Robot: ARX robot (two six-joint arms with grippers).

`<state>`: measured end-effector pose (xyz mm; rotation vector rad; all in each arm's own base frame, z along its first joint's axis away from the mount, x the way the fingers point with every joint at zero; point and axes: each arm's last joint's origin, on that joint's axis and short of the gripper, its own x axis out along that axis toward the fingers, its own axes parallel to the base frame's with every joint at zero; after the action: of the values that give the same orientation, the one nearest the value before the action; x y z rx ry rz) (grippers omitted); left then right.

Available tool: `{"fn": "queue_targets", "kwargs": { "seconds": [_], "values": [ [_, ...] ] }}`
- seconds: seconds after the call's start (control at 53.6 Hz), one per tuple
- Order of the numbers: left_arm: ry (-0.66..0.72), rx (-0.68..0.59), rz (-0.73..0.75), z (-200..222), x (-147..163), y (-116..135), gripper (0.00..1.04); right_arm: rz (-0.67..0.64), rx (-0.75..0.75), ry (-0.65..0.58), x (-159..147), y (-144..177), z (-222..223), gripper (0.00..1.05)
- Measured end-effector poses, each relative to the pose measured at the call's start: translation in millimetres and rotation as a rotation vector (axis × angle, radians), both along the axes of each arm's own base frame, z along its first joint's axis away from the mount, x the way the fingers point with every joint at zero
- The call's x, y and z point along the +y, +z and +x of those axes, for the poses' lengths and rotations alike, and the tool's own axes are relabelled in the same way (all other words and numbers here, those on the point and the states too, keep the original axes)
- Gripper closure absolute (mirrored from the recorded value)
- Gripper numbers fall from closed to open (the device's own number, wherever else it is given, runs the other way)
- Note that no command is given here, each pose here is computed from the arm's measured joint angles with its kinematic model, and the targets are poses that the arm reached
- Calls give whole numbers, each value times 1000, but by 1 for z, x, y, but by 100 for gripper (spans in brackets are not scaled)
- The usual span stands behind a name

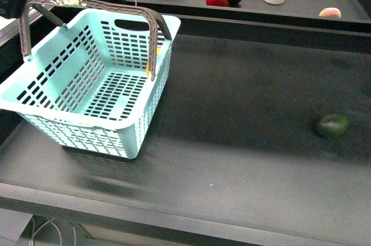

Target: Pick mango with right arm and hold basket with left

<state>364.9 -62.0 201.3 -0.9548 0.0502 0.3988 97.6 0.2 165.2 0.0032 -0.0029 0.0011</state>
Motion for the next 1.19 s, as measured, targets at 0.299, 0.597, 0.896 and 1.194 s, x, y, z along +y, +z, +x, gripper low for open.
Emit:
{"fn": "queue_targets", "kwargs": {
  "seconds": [0.299, 0.597, 0.896, 1.194],
  "values": [
    [119, -4, 103, -104, 46, 6, 8, 0, 0, 0, 0, 0, 0, 8],
    [251, 39, 85, -164, 69, -7, 8, 0, 0, 0, 0, 0, 0, 8],
    [-213, -70, 362, -173, 66, -15, 29, 0, 0, 0, 0, 0, 0, 8],
    [-404, -50, 911, -204, 62, -24, 89, 0, 0, 0, 0, 0, 0, 8]
  ]
}}
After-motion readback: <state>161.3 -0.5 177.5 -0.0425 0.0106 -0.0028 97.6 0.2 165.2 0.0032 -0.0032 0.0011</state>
